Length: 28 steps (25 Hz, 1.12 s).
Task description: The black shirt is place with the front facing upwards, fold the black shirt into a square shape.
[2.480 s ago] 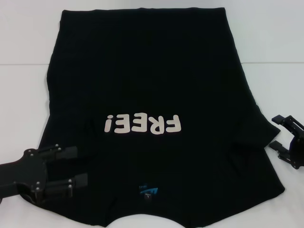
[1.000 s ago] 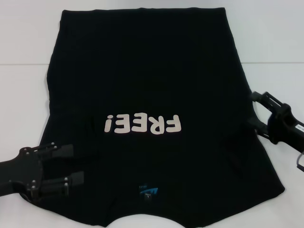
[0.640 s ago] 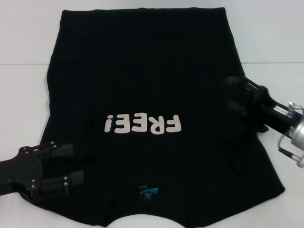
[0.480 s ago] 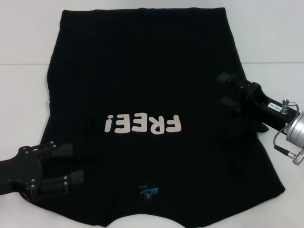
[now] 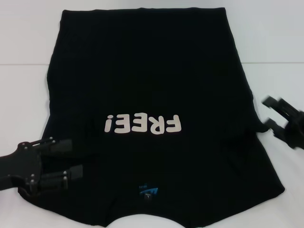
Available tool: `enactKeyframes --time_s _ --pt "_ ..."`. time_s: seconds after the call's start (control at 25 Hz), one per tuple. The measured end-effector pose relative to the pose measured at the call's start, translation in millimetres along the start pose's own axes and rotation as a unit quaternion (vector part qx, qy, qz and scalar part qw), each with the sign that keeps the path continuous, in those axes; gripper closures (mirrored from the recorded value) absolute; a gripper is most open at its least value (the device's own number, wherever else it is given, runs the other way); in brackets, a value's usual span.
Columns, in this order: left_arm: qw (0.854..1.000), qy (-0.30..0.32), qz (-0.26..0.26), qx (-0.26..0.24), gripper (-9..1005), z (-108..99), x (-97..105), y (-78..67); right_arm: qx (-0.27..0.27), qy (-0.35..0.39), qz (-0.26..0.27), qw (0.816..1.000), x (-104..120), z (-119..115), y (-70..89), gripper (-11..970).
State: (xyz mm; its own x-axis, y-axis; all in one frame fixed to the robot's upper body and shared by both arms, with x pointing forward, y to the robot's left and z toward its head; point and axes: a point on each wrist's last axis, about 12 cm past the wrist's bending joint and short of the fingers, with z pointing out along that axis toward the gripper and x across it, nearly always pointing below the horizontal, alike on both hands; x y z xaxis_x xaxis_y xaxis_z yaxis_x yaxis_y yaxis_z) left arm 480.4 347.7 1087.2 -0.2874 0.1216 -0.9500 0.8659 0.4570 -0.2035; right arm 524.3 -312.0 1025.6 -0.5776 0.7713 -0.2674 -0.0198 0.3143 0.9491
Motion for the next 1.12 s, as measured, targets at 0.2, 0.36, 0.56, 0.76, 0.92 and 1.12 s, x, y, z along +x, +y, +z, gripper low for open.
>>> enactKeyframes --time_s 0.2,0.36,0.56,0.76,0.92,1.12 --pt "1.000 -0.001 0.001 -0.002 190 1 -2 1.9 0.031 -0.017 0.014 0.999 2 -18 -14.9 29" --pt "1.000 -0.002 0.002 -0.002 190 1 -3 2.8 0.044 -0.022 0.021 0.999 1 -21 -18.8 29" --pt "1.000 -0.002 0.002 0.000 190 1 -3 2.4 0.057 -0.022 0.028 0.998 0 -16 -20.1 29" --pt "1.000 -0.001 0.002 0.001 190 1 -3 2.2 0.059 -0.005 0.019 0.998 1 -5 -16.1 29" --pt "1.000 0.000 0.001 0.001 189 1 -3 2.0 0.050 0.026 0.003 0.998 4 7 -8.6 29" --pt "1.000 0.000 0.001 0.001 189 1 -3 1.9 0.045 0.047 -0.008 0.998 8 17 -3.1 28"
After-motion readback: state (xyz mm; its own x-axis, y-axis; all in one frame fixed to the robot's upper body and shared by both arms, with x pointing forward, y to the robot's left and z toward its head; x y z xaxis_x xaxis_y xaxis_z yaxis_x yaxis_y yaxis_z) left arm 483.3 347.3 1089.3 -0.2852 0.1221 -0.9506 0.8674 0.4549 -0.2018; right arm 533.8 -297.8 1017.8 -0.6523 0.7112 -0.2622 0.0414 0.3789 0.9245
